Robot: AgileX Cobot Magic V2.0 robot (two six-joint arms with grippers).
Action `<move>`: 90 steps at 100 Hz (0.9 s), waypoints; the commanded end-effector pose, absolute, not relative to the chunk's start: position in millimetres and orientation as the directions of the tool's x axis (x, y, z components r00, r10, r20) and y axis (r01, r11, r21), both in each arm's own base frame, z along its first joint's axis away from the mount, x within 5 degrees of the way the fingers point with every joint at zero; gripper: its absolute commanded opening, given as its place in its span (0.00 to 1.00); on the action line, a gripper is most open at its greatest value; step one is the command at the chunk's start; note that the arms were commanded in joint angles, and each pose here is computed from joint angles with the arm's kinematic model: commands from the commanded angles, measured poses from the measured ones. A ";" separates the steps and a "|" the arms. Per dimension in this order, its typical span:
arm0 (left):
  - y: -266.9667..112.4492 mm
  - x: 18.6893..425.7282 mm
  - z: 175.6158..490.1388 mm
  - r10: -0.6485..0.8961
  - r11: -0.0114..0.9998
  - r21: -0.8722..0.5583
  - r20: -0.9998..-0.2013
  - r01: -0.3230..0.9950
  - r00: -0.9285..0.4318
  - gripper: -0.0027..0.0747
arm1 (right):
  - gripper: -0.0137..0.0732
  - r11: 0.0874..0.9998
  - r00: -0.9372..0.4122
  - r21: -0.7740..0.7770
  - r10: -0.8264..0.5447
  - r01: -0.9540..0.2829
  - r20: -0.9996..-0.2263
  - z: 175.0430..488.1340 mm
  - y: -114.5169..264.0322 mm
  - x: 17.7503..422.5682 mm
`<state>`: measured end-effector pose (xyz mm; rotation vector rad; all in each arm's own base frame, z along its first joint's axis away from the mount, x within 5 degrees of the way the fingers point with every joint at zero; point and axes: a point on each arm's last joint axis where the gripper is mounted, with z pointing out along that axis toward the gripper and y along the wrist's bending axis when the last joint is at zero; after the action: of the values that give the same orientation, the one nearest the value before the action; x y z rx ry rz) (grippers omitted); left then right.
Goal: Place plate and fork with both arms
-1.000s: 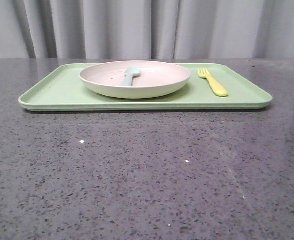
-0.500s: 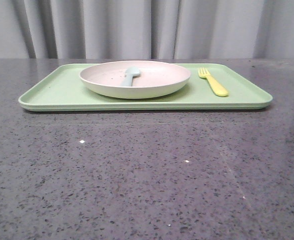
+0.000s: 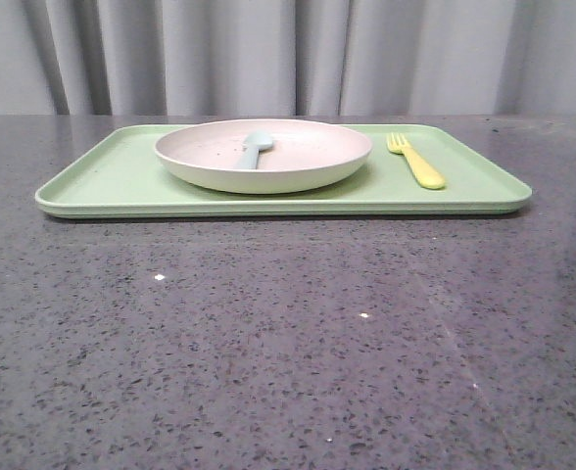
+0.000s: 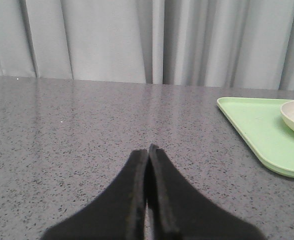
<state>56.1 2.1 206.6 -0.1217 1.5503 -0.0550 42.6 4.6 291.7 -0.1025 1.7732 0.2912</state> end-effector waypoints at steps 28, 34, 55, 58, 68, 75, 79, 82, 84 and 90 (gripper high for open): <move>2.8 53.5 211.0 -0.109 0.993 -0.114 -0.987 -0.039 0.116 0.01 | 0.08 0.973 0.055 0.074 0.088 -0.217 -0.995 288.0 11.5 55.8; 2.8 53.5 211.0 -0.115 0.992 -0.121 -0.986 -0.038 0.117 0.01 | 0.08 0.979 0.063 0.053 0.067 -0.197 -0.996 281.6 11.0 57.9; 2.8 53.5 211.0 -0.115 0.992 -0.121 -0.986 -0.038 0.117 0.01 | 0.08 0.987 0.013 0.067 0.070 -0.148 -0.997 254.5 9.1 61.5; 2.8 53.5 211.0 -0.109 0.993 -0.114 -0.987 -0.039 0.116 0.01 | 0.08 0.987 0.005 0.079 0.080 -0.139 -0.997 249.8 8.6 61.8; 2.8 53.5 211.0 -0.115 0.992 -0.121 -0.986 -0.038 0.117 0.01 | 0.08 0.989 0.009 0.092 0.094 -0.116 -0.996 240.3 7.2 61.6; 2.8 53.5 211.0 -0.115 0.992 -0.121 -0.986 -0.038 0.117 0.01 | 0.08 0.990 0.025 0.092 0.095 -0.105 -0.995 234.6 6.3 61.4; 2.8 53.5 211.0 -0.109 0.993 -0.114 -0.987 -0.039 0.116 0.01 | 0.08 0.991 0.039 0.092 0.096 -0.101 -0.995 231.0 6.0 61.2; 2.8 53.5 211.0 -0.109 0.993 -0.114 -0.987 -0.039 0.116 0.01 | 0.08 0.991 0.051 0.092 0.097 -0.099 -0.994 228.7 5.7 60.8; 2.8 53.5 211.0 -0.109 0.993 -0.114 -0.987 -0.039 0.116 0.01 | 0.08 0.991 0.055 0.092 0.097 -0.097 -0.994 226.4 5.6 60.6; 2.8 53.5 211.0 -0.109 0.993 -0.114 -0.987 -0.039 0.116 0.01 | 0.08 0.992 0.074 0.092 0.099 -0.091 -0.992 220.6 5.0 60.2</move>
<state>56.1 2.1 206.6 -0.1217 1.5503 -0.0550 60.9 6.0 209.9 0.0045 1.6227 0.1553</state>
